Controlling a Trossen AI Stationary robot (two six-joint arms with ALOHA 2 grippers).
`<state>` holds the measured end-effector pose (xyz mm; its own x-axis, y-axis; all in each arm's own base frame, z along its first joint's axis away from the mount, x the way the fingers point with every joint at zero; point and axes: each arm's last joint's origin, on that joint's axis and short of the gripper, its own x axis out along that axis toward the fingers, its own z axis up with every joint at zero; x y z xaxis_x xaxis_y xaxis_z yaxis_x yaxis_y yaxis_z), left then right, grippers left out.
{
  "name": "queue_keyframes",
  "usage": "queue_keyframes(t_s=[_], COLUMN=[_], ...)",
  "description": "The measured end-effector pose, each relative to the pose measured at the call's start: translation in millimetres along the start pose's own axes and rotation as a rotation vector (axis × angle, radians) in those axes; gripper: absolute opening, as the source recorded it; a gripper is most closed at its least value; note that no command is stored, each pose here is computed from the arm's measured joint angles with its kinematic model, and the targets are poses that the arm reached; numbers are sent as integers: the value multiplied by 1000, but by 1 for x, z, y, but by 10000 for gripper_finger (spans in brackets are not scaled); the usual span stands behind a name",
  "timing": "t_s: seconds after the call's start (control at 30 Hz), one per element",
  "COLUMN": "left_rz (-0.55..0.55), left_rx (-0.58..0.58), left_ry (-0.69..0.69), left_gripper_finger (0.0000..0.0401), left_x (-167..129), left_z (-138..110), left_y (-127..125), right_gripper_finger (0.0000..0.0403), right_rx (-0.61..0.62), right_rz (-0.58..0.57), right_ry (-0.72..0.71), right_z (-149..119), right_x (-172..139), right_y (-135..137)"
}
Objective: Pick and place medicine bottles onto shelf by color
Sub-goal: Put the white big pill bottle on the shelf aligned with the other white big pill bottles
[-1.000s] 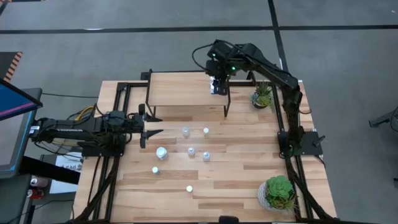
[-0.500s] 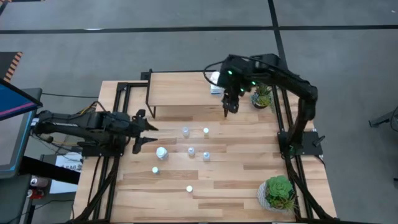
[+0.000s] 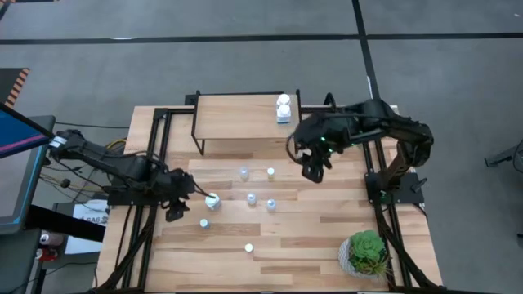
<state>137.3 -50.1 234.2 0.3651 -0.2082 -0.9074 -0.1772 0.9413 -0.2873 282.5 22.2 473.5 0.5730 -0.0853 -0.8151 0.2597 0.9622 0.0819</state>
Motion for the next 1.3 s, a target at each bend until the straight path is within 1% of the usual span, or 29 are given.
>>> queue_keyframes(t_s=[0.07, 0.13, 0.23, 0.3, 0.37, 0.43, 0.53, 0.6, 0.7, 0.83, 0.93, 1.1, 1.3], left_rz=[-11, -22, -15, -2, 13, 31, 94, 146, 160, 156, 144, 128, 90], left_rx=[25, 27, 9, -3, -17, -35, -59, -61, -64, -85, -103, -105, -107], left_ry=[-19, -43, -73, -83, -63, -38, -30, -35, -49, -69, -88, -89, -140], left_gripper_finger=[196, 196, 197, 196, 196, 196, 196, 196, 196, 196, 196, 196, 196], left_x=[6, 10, 14, 16, 23, 31, 42, 47, 56, 69, 77, 92, 109], left_z=[-1, -1, 0, 0, -3, -6, -7, -7, -3, 6, 14, 25, 43], left_y=[-3, -4, -4, -3, -1, 2, 6, 8, 8, 7, 8, 11, 16], right_gripper_finger=[203, 196, 183, 173, 163, 154, 145, 139, 133, 128, 126, 125, 125], right_rx=[-15, -28, -25, 25, 100, 175, 268, 302, 329, 338, 325, 307, 298], right_rz=[1, -28, -85, -130, -163, -175, -121, -77, -16, 29, 42, 48, 51], right_ry=[-12, -30, -13, 23, 68, 85, 34, -14, -71, -92, -92, -84, -84], right_z=[-3, -7, -25, -45, -67, -89, -114, -126, -139, -148, -149, -150, -150], right_x=[-4, -9, -14, -14, -10, -4, 3, 8, 15, 20, 20, 20, 20], right_y=[5, 7, 1, -9, -18, -25, -27, -27, -25, -21, -18, -15, -14])
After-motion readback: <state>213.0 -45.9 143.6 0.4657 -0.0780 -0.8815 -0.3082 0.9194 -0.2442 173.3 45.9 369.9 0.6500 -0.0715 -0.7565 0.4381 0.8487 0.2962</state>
